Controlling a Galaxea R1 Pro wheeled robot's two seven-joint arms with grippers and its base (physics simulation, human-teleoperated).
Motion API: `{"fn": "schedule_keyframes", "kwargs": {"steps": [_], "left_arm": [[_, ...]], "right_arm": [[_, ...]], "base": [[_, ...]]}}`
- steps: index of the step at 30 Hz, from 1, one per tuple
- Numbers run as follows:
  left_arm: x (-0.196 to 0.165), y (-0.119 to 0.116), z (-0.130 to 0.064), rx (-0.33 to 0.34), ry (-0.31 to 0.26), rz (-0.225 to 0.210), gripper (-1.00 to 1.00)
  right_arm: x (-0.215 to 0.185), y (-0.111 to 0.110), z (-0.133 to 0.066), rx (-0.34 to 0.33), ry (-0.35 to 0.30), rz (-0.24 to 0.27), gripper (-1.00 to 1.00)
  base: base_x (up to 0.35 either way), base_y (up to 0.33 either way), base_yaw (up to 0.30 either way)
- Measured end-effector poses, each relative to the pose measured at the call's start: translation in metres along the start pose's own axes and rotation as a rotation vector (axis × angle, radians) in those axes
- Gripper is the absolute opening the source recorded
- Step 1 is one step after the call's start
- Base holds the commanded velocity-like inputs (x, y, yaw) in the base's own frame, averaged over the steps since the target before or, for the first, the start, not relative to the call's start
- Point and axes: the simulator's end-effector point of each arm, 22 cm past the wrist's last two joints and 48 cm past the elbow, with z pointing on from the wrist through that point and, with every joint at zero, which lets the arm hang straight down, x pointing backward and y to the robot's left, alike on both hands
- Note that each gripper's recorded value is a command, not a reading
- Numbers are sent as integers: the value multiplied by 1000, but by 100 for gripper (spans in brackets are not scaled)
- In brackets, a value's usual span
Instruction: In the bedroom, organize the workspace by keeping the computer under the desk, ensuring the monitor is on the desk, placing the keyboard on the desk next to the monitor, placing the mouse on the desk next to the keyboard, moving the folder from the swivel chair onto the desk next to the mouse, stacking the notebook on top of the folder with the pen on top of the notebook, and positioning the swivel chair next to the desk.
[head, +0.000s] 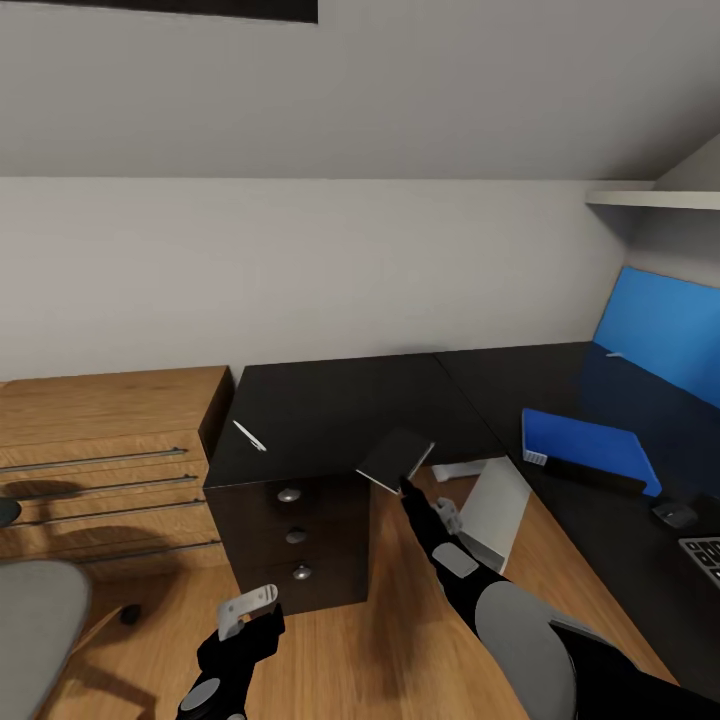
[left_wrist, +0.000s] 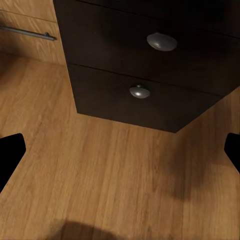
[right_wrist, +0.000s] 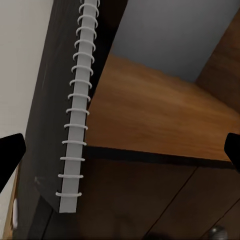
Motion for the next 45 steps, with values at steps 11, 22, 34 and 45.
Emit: {"fn": "schedule_keyframes", "kwargs": {"steps": [11, 22, 34, 45], "left_arm": [[0, 0, 0, 1, -1, -1, 100], [0, 0, 0, 1, 2, -1, 100], [1, -1, 0, 2, 3, -1, 100], [1, 0, 0, 0, 3, -1, 100]], "right_arm": [[2, 0, 0, -1, 10, 1, 100], [2, 0, 0, 0, 11, 0, 100], [2, 0, 0, 0, 8, 1, 100], [-1, 0, 0, 0, -1, 6, -100]], "base": [[34, 52, 0], [24, 27, 0], [56, 32, 0], [2, 1, 0]]}}
